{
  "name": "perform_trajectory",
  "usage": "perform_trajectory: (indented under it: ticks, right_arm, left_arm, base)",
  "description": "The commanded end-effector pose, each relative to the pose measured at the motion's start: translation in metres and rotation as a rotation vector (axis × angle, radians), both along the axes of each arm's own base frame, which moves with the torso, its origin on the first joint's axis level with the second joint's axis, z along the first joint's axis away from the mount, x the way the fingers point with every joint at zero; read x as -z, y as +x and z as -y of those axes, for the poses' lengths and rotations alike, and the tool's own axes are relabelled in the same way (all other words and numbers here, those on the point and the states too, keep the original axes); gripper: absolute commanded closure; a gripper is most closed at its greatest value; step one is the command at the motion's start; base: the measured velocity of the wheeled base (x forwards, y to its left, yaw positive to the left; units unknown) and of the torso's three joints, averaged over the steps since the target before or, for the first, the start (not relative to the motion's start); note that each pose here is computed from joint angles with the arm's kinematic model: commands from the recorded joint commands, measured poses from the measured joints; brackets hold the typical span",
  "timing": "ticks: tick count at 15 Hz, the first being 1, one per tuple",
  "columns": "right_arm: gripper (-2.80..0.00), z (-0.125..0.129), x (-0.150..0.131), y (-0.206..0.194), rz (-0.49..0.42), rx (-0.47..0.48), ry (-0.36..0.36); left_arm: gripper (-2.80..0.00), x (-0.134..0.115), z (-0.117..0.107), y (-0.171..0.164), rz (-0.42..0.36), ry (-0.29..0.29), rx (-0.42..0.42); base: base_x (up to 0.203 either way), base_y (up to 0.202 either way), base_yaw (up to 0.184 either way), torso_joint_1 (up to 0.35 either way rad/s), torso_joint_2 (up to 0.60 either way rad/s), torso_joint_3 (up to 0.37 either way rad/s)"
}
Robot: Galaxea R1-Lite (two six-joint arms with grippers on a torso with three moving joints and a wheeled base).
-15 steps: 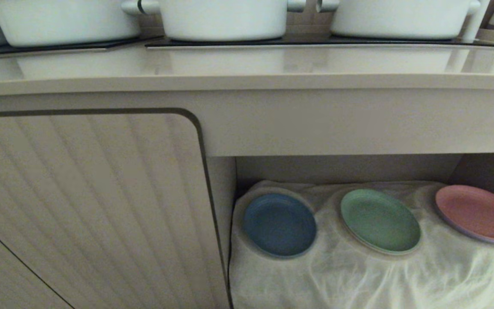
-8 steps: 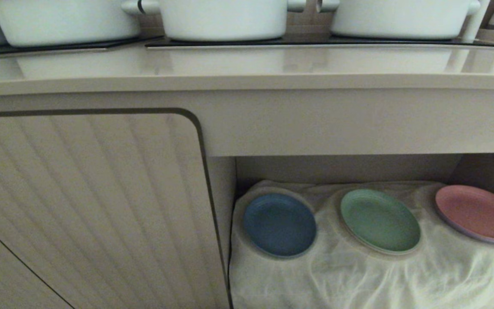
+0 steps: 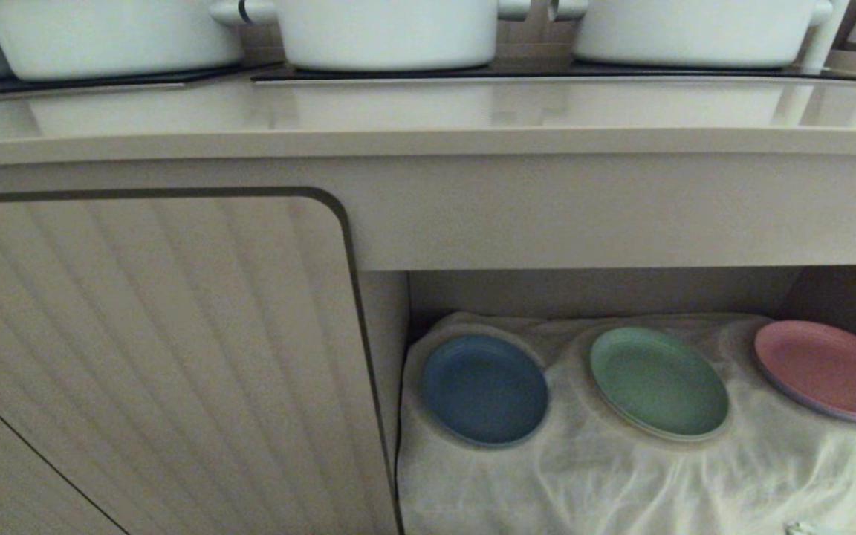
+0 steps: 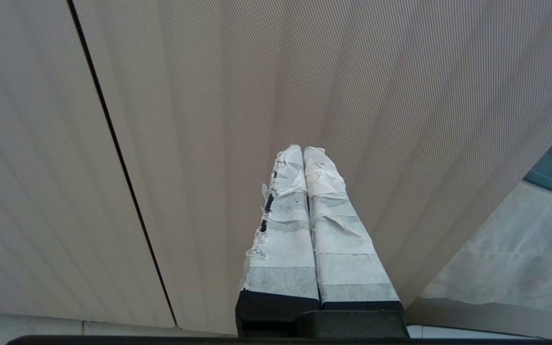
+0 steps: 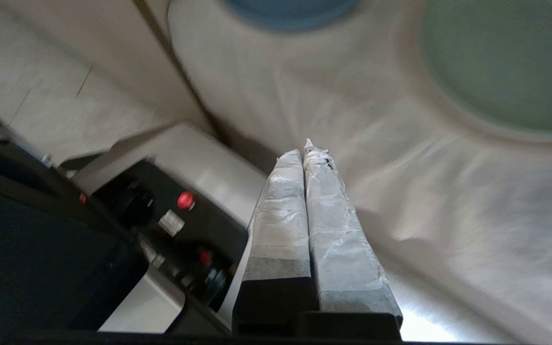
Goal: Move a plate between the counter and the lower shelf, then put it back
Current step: Pick up the plate in the cupboard
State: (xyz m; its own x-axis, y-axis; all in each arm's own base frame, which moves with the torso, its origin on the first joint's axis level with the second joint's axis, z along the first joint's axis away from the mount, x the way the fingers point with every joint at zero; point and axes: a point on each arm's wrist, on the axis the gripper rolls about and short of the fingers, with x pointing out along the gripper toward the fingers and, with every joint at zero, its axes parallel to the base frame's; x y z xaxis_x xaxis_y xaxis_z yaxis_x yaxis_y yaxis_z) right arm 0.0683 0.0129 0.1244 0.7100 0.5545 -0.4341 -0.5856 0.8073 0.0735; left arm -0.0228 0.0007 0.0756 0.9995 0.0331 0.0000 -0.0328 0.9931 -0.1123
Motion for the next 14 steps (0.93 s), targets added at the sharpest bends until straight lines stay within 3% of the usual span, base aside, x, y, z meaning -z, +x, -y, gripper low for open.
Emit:
perform_trajectory:
  ticks: [1,6,10,14]
  right_arm:
    - [0.00,-0.002,0.013,0.024,-0.157,-0.024,-0.003]
    - [0.00,-0.011,0.032,0.067,-0.269,-0.084,-0.009]
    - [0.00,-0.021,0.048,0.107,-0.284,-0.120,-0.014]
    - [0.00,-0.048,0.056,0.143,-0.273,-0.196,0.001]
  left_arm:
    - [0.00,0.000,0.000,0.000,0.001,-0.001,-0.001]
    - [0.00,0.000,0.000,0.000,0.000,-0.001,-0.001]
    - [0.00,0.000,0.000,0.000,0.001,-0.001,-0.001]
    - [0.00,0.000,0.000,0.000,0.001,-0.001,-0.001]
  base:
    - [0.000,0.000,0.000,0.000,0.00,0.000]
    - [0.000,0.000,0.000,0.000,0.00,0.000]
    - [0.000,0.000,0.000,0.000,0.00,0.000]
    - [0.000,0.000,0.000,0.000,0.00,0.000]
